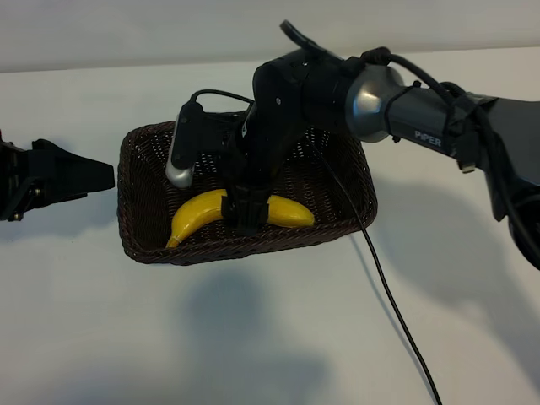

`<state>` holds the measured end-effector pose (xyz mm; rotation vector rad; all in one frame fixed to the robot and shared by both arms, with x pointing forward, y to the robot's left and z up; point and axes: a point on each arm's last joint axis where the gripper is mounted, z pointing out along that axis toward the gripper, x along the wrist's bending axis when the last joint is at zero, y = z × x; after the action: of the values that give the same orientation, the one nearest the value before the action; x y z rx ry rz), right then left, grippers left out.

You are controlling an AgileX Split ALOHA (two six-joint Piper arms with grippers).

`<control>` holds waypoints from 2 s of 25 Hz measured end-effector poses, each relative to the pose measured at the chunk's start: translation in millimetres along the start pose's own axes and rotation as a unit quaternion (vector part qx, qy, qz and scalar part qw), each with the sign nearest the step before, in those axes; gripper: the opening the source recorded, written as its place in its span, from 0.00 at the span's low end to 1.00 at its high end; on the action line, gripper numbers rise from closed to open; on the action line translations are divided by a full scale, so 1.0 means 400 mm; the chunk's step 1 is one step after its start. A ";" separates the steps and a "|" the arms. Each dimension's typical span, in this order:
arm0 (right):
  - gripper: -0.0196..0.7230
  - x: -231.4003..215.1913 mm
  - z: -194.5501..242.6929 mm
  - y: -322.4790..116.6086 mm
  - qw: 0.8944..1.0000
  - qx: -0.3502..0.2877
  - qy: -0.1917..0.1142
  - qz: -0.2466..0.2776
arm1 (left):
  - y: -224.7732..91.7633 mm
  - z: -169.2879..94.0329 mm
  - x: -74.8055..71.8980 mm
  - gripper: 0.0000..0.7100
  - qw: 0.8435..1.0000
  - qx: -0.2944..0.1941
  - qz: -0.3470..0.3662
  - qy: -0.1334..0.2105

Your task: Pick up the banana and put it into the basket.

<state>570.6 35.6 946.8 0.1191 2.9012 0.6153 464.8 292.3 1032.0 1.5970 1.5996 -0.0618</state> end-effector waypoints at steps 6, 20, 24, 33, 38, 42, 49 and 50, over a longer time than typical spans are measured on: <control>0.94 -0.013 -0.052 0.007 0.999 0.005 -0.034 0.019 | 0.000 0.000 0.000 0.81 1.000 0.000 0.000 0.000; 0.89 -0.034 -0.122 0.031 0.997 0.028 -0.050 0.043 | 0.000 0.000 0.000 0.81 1.000 0.000 0.000 0.000; 0.87 -0.051 -0.173 0.056 0.996 0.031 -0.063 0.052 | 0.000 0.000 0.000 0.81 1.000 0.000 0.000 0.000; 0.85 -0.088 -0.213 0.031 0.987 0.076 -0.092 0.104 | 0.000 0.000 0.000 0.81 1.000 0.000 0.002 0.000; 0.84 -0.147 -0.230 -0.034 0.974 0.092 -0.107 0.175 | 0.000 0.000 0.000 0.81 1.000 0.000 0.002 0.000; 0.84 -0.211 -0.254 -0.116 0.953 0.112 -0.121 0.254 | 0.000 0.000 0.000 0.81 1.000 0.000 0.002 0.000; 0.84 -0.272 -0.320 -0.215 0.926 0.127 -0.139 0.327 | 0.001 0.000 0.001 0.81 1.000 -0.003 0.002 0.003; 0.84 -0.276 -0.335 -0.220 0.924 0.123 -0.144 0.331 | 0.002 0.000 0.002 0.81 1.000 -0.004 0.002 0.004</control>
<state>650.5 -110.2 1048.2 1.1511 2.5899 0.2706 465.5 293.0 1031.9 1.5972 1.6000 -0.0474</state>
